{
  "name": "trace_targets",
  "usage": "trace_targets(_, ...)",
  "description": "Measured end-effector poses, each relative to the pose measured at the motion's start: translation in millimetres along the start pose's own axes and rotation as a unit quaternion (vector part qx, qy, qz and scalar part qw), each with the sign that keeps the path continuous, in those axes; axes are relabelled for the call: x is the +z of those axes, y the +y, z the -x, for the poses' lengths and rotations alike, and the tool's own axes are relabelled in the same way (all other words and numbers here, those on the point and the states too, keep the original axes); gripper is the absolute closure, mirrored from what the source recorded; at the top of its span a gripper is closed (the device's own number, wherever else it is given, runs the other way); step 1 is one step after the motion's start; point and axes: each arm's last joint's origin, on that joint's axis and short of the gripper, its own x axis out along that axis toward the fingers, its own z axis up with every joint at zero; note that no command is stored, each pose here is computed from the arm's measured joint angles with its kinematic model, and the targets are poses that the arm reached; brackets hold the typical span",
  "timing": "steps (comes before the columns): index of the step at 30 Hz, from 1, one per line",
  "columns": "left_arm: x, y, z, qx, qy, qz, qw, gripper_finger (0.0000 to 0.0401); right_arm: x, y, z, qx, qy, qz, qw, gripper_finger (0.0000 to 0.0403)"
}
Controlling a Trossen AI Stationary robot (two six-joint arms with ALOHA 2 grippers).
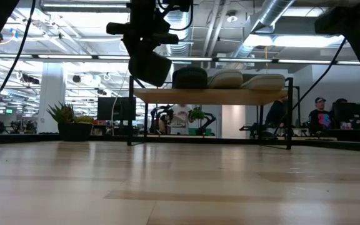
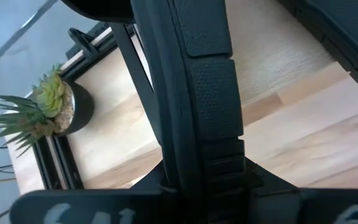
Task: Pick and place slides into the shelf
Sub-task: Put the black slide on the shelf
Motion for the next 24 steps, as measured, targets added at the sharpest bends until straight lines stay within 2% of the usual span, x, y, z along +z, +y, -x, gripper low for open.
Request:
trace_targets(11,1.5,1.9,-3.1,-0.001,0.011,-0.018,1.000,0.0356,1.1,-1.9,0.0,0.001,-0.002,-0.004,1.000,0.0081)
trace_targets(17,5.2,4.4,-8.3,-0.006,0.030,-0.005,1.000,0.0310,1.1,-1.8,0.0,0.001,-0.002,-0.005,1.000,0.0081)
trace_targets(24,7.7,6.5,-10.4,-0.011,0.041,0.002,0.999,0.0323,1.2,-1.9,0.0,0.001,-0.002,-0.005,1.000,0.0081)
